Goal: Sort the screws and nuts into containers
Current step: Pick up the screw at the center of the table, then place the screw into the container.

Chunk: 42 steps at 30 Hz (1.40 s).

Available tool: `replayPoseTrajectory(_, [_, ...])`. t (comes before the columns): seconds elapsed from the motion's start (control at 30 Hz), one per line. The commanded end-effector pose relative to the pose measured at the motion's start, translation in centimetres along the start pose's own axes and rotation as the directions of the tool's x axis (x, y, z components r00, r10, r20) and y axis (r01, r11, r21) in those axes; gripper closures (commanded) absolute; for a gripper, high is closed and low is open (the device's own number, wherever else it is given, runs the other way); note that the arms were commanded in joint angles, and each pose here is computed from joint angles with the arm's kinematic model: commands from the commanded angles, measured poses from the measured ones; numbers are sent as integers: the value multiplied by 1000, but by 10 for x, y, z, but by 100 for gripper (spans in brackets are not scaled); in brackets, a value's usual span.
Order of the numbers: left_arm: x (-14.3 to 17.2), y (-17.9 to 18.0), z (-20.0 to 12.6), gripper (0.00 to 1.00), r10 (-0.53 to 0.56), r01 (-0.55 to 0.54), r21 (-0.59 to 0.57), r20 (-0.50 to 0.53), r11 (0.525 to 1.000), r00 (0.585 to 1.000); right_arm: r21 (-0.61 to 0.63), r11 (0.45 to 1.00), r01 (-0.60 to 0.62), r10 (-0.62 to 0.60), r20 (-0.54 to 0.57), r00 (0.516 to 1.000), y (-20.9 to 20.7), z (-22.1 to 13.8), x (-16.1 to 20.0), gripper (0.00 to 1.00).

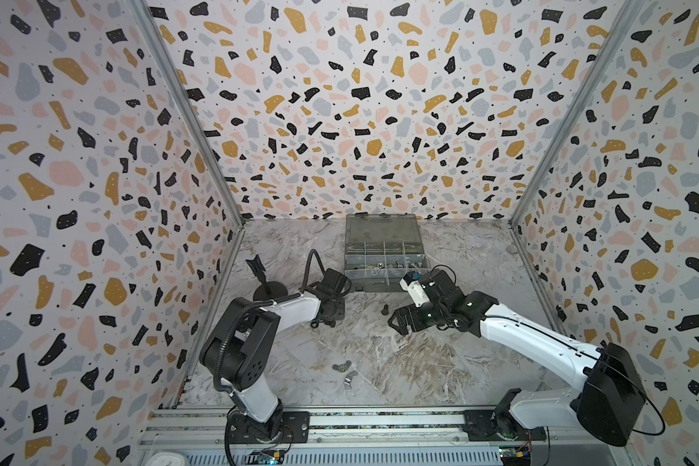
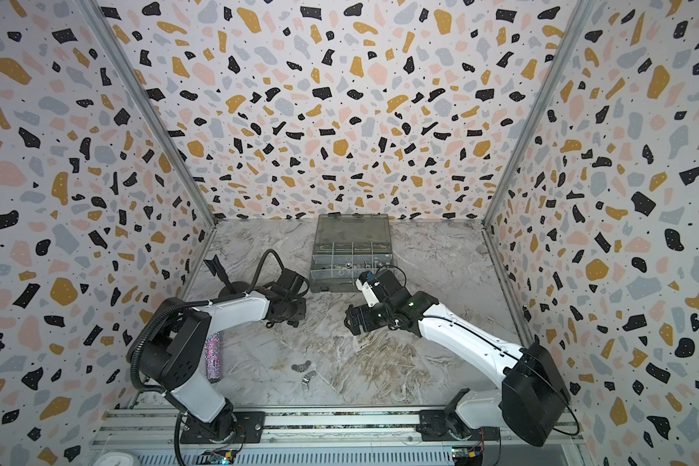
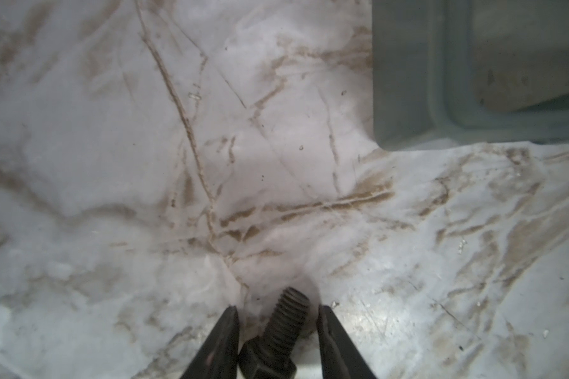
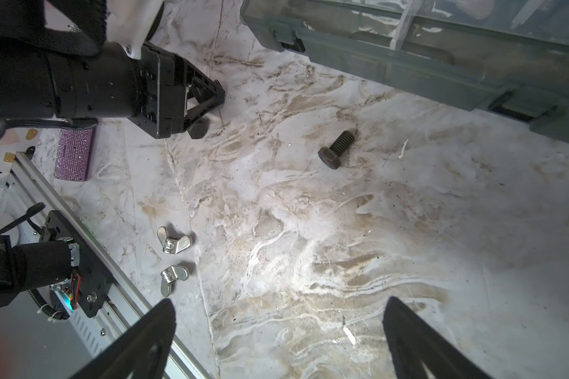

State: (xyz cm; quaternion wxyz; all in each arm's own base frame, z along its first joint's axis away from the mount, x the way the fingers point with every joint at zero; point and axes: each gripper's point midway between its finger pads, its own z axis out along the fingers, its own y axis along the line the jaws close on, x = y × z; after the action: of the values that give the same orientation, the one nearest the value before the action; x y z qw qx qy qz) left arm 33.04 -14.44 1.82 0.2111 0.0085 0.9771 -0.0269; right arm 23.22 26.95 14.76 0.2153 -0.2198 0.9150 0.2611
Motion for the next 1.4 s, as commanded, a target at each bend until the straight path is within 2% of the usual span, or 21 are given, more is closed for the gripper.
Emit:
replayPoseTrajectory(0.0, [1,1,-5,65,5,-5,0,-7,1000,1000,-13,1000,16,-16,19,1000,7,-6,-9,1])
replayPoseTrajectory(0.07, [2,2,-4,73,5,-5,-4,-10,1000,1000,-15,1000,16,-16,20,1000,7,-5,-8,1])
replayPoseTrajectory(0.23, [3,2,-2,83,7,-7,-9,-20,1000,1000,-10,1000,11,-11,30,999,6,-9,-8,1])
replayPoseTrajectory(0.57, [-25,-1,-30,84,3,-2,-13,39,1000,999,-11,1000,24,-23,48,999,9,-13,-16,1])
replayPoseTrajectory(0.8, [-71,-12,-59,83,2,-1,-9,116,1000,993,-19,999,41,-40,78,996,10,-18,-37,1])
replayPoseTrajectory(0.97, [-109,-30,-67,82,1,-4,16,155,1000,988,-26,998,51,-48,108,993,9,-23,-55,1])
replayPoseTrajectory(1.13, [-147,-52,-61,82,7,-15,46,171,999,985,-24,999,48,-45,118,992,2,-25,-66,1])
replayPoseTrajectory(1.37, [-183,-77,-39,81,20,-32,71,161,997,987,-20,999,28,-25,123,992,-13,-26,-75,1])
